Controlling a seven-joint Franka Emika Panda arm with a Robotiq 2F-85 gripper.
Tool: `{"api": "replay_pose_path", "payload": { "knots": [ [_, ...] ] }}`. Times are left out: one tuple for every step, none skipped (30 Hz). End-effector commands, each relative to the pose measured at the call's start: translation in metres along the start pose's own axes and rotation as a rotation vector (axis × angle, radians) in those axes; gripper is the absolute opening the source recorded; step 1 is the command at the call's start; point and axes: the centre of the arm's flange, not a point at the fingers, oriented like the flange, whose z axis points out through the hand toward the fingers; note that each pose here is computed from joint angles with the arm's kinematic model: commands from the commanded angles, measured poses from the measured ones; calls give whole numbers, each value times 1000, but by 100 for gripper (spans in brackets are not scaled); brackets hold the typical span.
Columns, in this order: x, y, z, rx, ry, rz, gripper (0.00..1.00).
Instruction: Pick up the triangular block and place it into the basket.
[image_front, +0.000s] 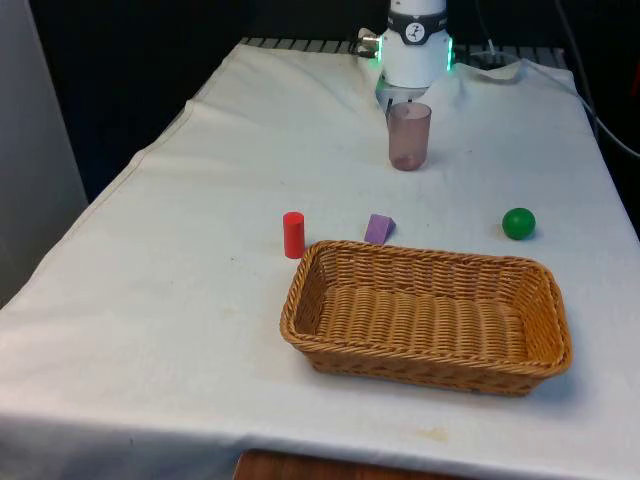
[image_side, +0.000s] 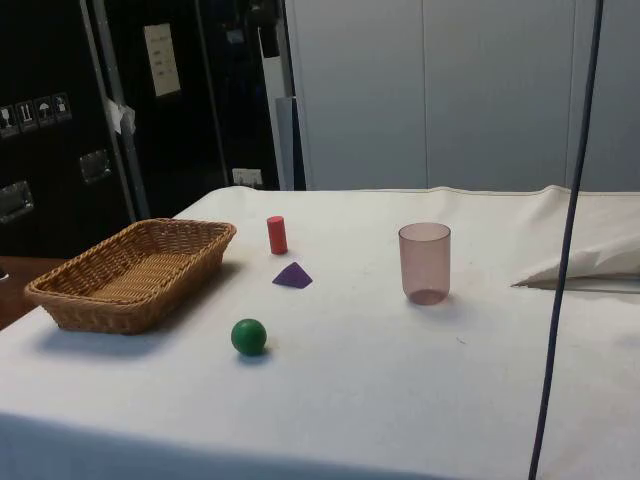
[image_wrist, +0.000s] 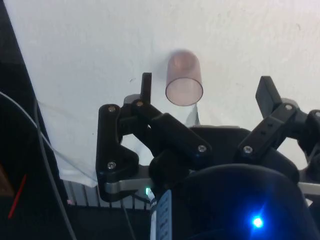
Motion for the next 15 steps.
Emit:
{"api": "replay_pose_path", "payload": {
  "knots": [
    [2,-1,1,0,1,0,100],
    [6,-4,2,1,3,5,100],
    [8,-6,4,0,5,6,100],
    [11,-9,6,0,9,8,100],
    [13,-10,7,0,11,9,100],
    [15,-12,9,-1,13,11,100],
    [16,-14,10,-2,17,12,100],
    [18,-16,12,-2,20,12,100],
    [16,-13,11,-5,15,10,100],
    [19,-17,13,-2,23,14,100],
    [20,-19,15,-3,28,14,100],
    [20,-21,16,-2,33,16,100],
    [21,-22,17,-2,37,16,100],
    [22,-22,22,-5,42,18,100],
    [22,-23,25,-6,43,18,100]
  ]
}}
